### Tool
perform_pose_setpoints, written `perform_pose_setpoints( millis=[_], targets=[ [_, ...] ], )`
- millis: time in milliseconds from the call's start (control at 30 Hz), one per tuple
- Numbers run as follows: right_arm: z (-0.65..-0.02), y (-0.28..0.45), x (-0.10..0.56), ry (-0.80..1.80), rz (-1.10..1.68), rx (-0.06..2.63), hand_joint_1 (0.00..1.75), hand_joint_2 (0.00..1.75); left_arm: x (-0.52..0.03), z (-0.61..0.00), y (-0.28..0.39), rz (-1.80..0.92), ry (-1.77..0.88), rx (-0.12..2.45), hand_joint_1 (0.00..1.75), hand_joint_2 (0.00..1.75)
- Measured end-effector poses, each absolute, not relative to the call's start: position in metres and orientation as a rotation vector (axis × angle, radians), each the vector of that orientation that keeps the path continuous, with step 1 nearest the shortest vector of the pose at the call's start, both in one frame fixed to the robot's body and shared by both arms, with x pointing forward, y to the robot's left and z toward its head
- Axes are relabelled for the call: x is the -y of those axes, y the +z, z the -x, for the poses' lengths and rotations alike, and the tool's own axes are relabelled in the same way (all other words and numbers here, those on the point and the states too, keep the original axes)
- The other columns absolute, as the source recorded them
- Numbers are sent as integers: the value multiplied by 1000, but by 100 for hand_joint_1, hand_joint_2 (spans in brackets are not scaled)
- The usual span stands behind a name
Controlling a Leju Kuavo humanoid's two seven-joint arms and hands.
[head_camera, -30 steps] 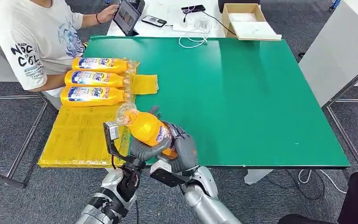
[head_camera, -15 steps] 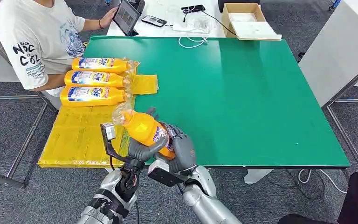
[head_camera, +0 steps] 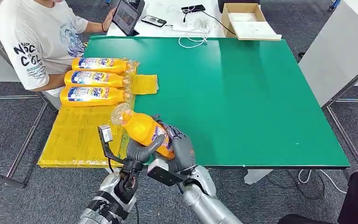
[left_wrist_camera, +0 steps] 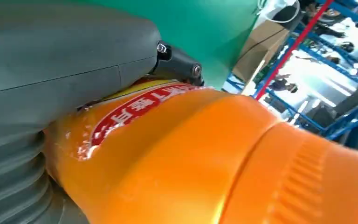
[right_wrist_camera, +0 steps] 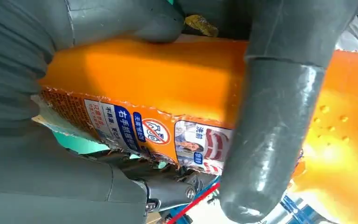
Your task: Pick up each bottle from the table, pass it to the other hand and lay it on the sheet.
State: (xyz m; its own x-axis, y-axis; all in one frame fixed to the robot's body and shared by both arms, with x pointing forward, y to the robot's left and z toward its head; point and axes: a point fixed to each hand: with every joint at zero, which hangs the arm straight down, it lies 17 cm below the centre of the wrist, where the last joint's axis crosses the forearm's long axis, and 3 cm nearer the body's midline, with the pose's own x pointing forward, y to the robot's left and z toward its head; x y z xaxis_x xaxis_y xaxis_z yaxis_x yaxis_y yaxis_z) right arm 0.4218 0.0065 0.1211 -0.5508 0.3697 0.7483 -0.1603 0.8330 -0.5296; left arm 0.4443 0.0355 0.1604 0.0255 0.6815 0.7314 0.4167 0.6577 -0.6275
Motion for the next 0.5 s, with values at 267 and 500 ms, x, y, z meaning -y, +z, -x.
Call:
perform_pose_setpoints(
  millis=[267,500],
  targets=[
    [-423,122,-13,700,130,2034,0,0,-42,-448,173,874,240,1672,175,175],
    [-423,116,-16,695,114,1992,0,0,-49,-452,184,744,190,1778,175,175]
  ],
)
